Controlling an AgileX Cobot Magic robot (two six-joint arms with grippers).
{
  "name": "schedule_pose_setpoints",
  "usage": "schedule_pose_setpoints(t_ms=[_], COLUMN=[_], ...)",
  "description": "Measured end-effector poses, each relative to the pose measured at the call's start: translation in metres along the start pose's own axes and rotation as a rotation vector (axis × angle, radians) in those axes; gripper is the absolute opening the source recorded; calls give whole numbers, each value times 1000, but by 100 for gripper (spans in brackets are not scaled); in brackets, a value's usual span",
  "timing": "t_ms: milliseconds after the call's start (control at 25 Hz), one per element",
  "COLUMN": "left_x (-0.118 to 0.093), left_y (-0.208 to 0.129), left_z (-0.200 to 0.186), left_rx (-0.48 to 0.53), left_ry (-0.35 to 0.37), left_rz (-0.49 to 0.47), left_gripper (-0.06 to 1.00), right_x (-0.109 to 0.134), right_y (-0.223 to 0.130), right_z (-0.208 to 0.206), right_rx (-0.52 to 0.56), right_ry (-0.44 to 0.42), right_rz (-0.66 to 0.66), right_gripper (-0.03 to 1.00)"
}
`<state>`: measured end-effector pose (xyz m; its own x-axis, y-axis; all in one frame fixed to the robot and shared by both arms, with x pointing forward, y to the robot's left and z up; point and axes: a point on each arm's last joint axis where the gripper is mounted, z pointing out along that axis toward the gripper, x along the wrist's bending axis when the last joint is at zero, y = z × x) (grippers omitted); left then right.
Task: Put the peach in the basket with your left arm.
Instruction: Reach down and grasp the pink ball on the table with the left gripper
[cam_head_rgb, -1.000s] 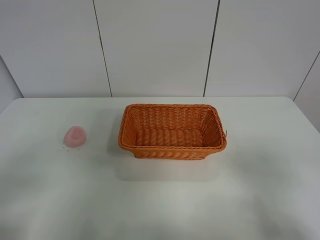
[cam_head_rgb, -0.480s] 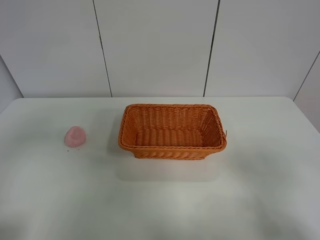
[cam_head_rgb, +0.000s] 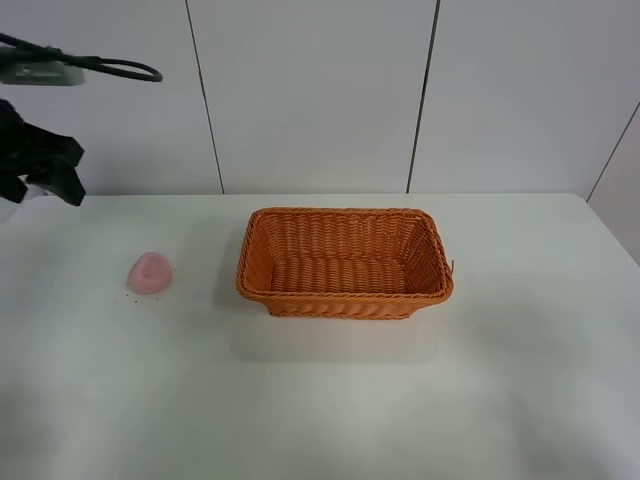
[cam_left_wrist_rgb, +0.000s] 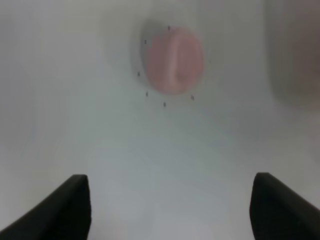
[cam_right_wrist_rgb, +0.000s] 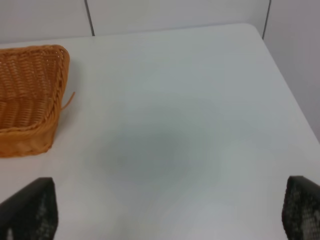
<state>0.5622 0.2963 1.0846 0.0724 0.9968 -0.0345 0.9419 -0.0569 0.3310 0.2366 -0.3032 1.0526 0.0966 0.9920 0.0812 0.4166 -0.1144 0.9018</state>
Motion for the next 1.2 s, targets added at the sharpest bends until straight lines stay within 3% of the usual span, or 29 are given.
schedule_pose_setpoints(t_ms=[320, 600, 840, 1200], left_x=[6, 8, 9, 3], left_y=[66, 65, 56, 48], left_z=[110, 180, 210, 227], left_rx=[132, 252, 316, 335], left_ry=[-49, -74, -76, -71], left_rz=[-32, -57, -62, -50], left_gripper=[77, 76, 76, 75], right_x=[0, 0, 0, 0], right_y=[0, 0, 0, 0], right_z=[0, 0, 0, 0], right_rx=[0, 0, 0, 0], right_ry=[0, 0, 0, 0], right_rz=[0, 0, 0, 0], right_gripper=[69, 69, 69, 69])
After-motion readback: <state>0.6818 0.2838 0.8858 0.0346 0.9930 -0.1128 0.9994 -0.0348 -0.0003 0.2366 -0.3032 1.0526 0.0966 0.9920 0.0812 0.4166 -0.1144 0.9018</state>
